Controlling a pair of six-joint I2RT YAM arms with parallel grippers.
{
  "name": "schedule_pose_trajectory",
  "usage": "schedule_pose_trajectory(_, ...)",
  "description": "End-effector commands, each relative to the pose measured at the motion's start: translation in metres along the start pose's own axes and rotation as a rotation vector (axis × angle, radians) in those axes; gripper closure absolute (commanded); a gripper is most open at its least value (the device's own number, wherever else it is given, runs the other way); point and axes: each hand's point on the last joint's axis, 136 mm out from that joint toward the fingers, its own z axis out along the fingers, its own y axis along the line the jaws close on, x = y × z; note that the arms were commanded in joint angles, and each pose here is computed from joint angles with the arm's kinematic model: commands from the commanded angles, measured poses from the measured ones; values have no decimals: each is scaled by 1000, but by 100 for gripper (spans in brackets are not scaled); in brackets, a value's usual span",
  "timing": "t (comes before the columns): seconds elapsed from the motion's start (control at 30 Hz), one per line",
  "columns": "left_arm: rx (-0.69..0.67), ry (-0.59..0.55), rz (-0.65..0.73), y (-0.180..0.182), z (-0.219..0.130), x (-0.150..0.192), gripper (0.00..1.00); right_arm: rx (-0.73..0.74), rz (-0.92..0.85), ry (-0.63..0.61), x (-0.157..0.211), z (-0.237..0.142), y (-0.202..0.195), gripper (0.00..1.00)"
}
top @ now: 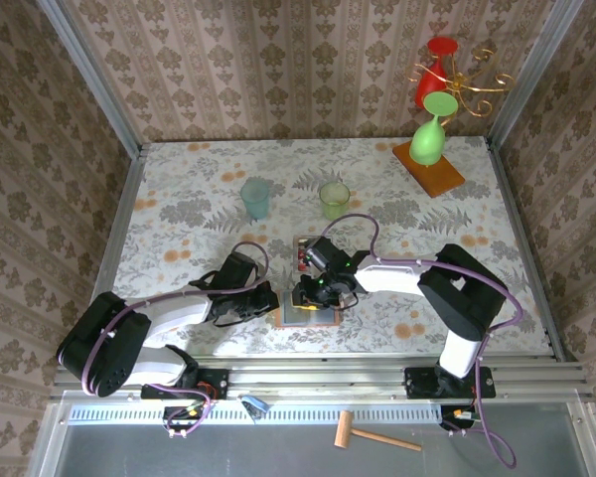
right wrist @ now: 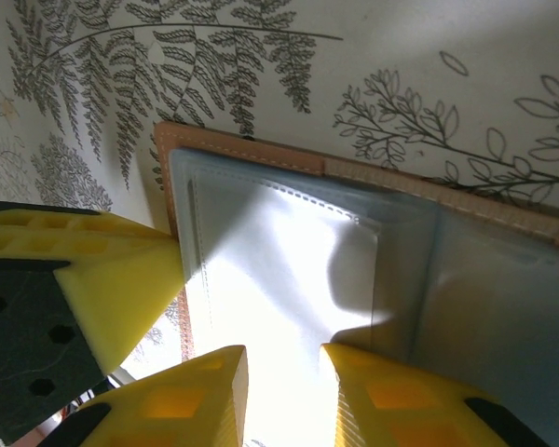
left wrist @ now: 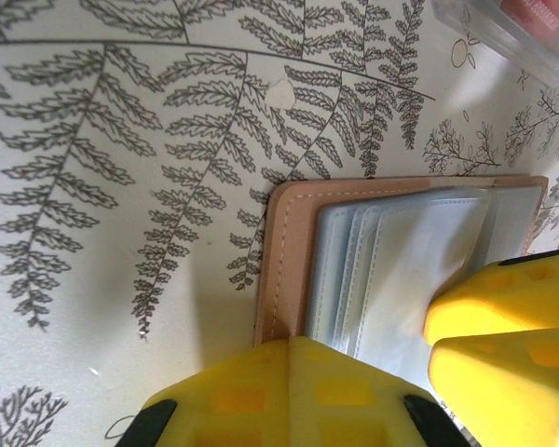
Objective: Take the credit cards out of the card holder
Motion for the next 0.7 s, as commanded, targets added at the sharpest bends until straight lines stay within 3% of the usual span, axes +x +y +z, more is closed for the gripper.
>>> schedule_pose_trajectory(0.0,-73,24,0,15,1,6,100,50,35,-12,5,-2,-16,72)
schedule_pose_trajectory(0.67,-51,-47,11,-9,-17,-11,96,-131,82,-53,2,3,-23,73)
